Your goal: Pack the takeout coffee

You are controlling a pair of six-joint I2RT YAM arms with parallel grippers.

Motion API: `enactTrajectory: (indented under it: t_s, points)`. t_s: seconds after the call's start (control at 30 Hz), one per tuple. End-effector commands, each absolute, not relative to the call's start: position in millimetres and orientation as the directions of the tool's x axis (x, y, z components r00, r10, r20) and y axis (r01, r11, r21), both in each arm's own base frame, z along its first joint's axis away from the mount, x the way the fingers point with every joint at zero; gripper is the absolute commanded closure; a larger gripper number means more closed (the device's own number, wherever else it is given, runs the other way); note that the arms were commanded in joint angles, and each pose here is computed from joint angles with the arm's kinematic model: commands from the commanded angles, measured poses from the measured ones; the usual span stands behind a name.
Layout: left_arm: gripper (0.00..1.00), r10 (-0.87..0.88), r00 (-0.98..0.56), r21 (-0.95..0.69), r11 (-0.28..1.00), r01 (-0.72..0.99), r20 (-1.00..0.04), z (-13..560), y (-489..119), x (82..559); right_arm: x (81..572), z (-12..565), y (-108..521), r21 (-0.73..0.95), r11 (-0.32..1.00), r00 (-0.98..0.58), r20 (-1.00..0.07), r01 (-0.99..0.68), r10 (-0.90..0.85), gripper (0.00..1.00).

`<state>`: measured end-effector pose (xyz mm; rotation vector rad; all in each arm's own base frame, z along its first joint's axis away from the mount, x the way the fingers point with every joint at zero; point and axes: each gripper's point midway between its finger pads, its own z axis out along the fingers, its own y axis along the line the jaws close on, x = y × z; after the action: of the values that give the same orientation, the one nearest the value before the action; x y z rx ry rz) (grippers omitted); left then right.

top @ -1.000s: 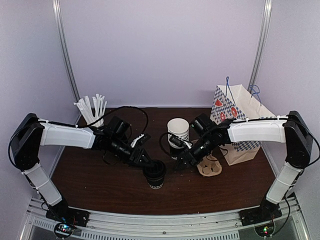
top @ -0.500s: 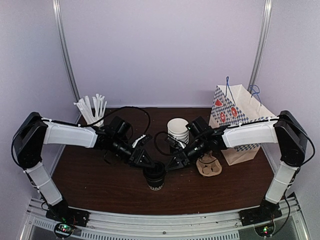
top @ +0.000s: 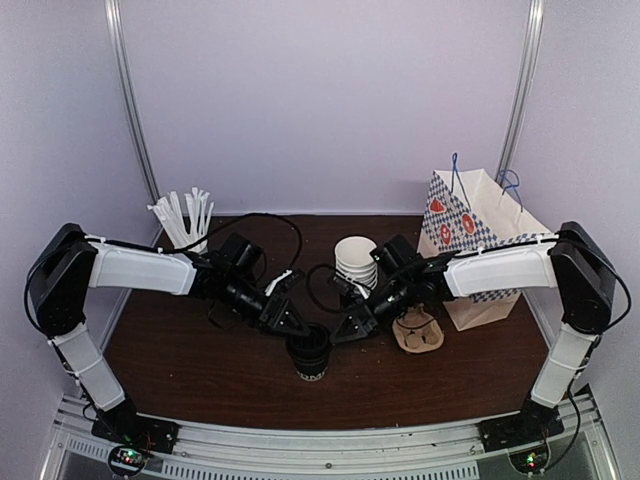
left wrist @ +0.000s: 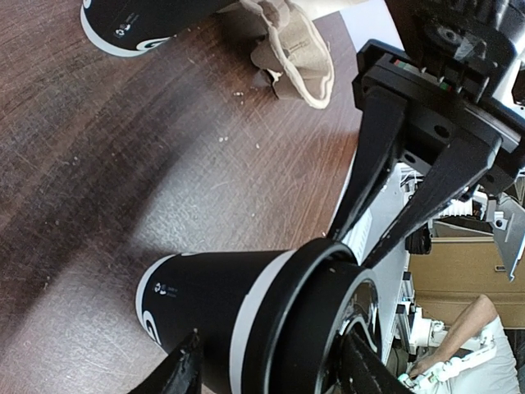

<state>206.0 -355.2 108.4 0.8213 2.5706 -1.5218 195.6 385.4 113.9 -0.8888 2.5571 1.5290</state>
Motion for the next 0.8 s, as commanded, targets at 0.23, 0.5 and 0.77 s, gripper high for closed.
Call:
enactTrajectory:
  t_s: [0.23,0.5,0.77]
  points:
    - [0.43,0.415,-0.889,-0.77,0.498,0.399,-0.193,62.1,-340.3,202.4,183.6,-11.0,337.6,0.52,0.733,-0.87,-0.039,-0.438,-0.492,0.79]
    - [0.44,0.388,-0.91,-0.685,0.624,0.375,-0.145,30.4,-316.0,210.2,168.2,-43.8,315.8,0.463,0.777,-0.871,0.022,-0.426,-0.491,0.77]
    - [0.43,0.364,-0.916,-0.642,0.665,0.381,-0.168,27.9,-304.5,216.1,174.1,-32.8,338.0,0.491,0.726,-0.841,-0.029,-0.483,-0.54,0.81]
